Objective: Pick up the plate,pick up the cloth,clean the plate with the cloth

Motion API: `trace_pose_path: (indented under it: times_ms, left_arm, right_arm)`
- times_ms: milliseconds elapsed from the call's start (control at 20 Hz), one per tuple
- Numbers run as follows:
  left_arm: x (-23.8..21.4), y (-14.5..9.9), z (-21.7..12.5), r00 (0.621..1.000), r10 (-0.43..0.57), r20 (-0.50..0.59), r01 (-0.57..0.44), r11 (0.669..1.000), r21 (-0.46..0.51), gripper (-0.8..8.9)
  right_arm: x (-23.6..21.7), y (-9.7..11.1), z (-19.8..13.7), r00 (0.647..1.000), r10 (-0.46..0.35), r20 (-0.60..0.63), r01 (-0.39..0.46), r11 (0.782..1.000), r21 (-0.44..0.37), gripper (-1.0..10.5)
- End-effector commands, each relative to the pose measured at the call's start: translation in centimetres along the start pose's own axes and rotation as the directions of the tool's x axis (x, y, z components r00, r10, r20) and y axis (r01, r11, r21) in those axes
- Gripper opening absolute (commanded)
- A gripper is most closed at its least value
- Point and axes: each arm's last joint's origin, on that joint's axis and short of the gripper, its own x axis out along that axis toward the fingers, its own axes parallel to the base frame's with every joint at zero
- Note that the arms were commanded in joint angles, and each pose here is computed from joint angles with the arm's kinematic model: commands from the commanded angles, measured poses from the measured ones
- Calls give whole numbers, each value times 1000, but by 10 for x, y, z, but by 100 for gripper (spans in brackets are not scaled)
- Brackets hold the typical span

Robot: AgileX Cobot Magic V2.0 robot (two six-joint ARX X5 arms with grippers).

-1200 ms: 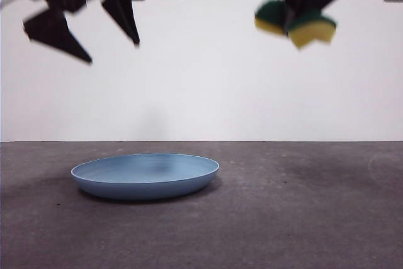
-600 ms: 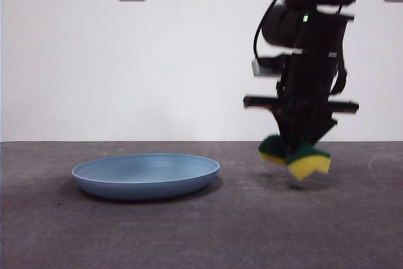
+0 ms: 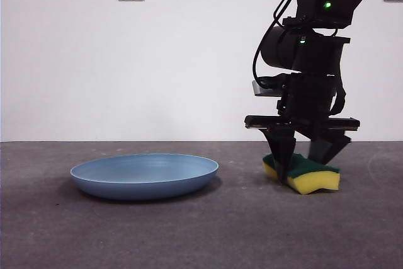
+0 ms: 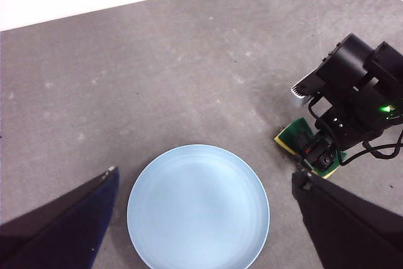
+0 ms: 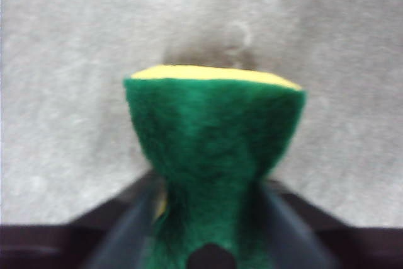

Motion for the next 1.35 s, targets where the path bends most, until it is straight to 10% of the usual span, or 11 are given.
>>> trace_pose_path:
  times_ms: [50,450,600,700,1050,1350]
  left_arm:
    - [3,0,-2,1000,12,-11,-11,1000,14,462]
    - [10,1,-7,997,39,-71,-36,999,40,461]
    - [18,3,-13,982,125,-142,-112,989,93,73]
    - [21,5,-14,972,177,-153,-156,978,137,-8]
    - [12,5,-9,980,194,-44,-185,970,158,-8]
    - [1,16,-74,961,226,161,-241,967,81,-8]
  right_arm:
    - [3,1,-2,1000,-2,-10,2,1000,6,787]
    - [-18,0,1,999,5,49,-6,1000,6,779]
    - [-52,0,1,991,15,135,-16,1000,7,270]
    - [-78,-1,0,978,22,208,-24,1000,5,-5]
    - [-158,1,-20,902,53,429,-45,999,-30,-9]
    - [-179,8,-82,762,127,636,-104,992,-73,-9]
